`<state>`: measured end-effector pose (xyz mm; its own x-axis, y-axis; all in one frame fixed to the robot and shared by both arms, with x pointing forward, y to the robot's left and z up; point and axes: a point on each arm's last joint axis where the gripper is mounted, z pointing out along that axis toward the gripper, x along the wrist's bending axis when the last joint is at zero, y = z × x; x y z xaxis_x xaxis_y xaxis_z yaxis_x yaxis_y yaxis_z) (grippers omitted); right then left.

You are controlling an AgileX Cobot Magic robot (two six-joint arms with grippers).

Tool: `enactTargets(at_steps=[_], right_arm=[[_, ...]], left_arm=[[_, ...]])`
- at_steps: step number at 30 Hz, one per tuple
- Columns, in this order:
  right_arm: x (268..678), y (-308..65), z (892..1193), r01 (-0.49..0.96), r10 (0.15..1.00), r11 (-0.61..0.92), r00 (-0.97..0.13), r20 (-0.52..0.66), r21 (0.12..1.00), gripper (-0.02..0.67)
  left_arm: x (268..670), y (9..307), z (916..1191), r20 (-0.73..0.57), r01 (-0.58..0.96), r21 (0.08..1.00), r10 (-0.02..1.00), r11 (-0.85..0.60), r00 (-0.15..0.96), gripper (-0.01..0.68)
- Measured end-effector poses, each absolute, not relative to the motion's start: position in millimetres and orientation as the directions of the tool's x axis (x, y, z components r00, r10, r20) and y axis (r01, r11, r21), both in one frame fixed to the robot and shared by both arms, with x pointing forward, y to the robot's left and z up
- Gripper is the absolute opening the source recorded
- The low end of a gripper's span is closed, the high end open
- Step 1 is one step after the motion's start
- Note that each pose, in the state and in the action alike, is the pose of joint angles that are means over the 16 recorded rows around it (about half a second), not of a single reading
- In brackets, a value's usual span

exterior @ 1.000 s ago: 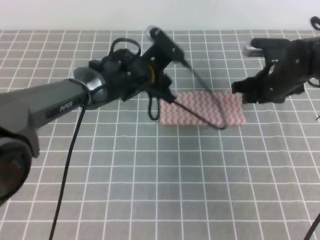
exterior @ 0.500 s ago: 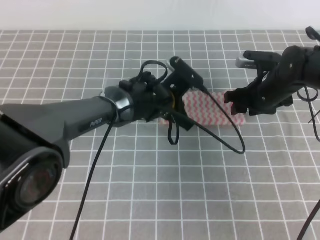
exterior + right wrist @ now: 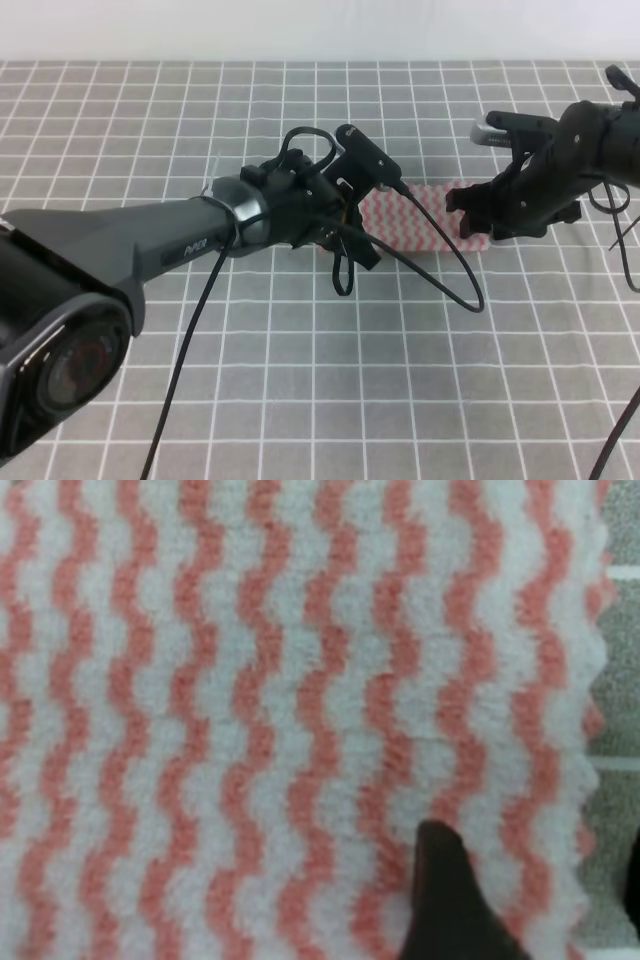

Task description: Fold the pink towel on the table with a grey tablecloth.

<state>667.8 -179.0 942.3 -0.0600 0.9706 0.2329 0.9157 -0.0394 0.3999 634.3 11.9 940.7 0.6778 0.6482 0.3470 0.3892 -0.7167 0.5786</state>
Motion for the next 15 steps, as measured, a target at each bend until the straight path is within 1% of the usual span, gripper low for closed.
enactTargets(at_steps=[3,7,12,15], right_arm=[[668,-179,941,0.916,0.970,-0.040,-0.060,0.235,0.399,0.247],[668,-179,942,0.915,0.970,-0.035,-0.066,0.235,0.402,0.157],[668,-179,948,0.908,0.969,-0.022,-0.084,0.232,0.419,0.060],[669,-178,955,0.902,0.968,-0.008,-0.101,0.230,0.432,0.025]], left_arm=[[634,12,941,0.347,0.389,0.579,0.648,-0.717,0.678,0.003],[634,12,942,0.348,0.388,0.580,0.648,-0.716,0.677,0.003],[634,12,941,0.348,0.390,0.578,0.648,-0.717,0.677,0.003],[634,12,941,0.349,0.390,0.575,0.647,-0.719,0.678,0.003]])
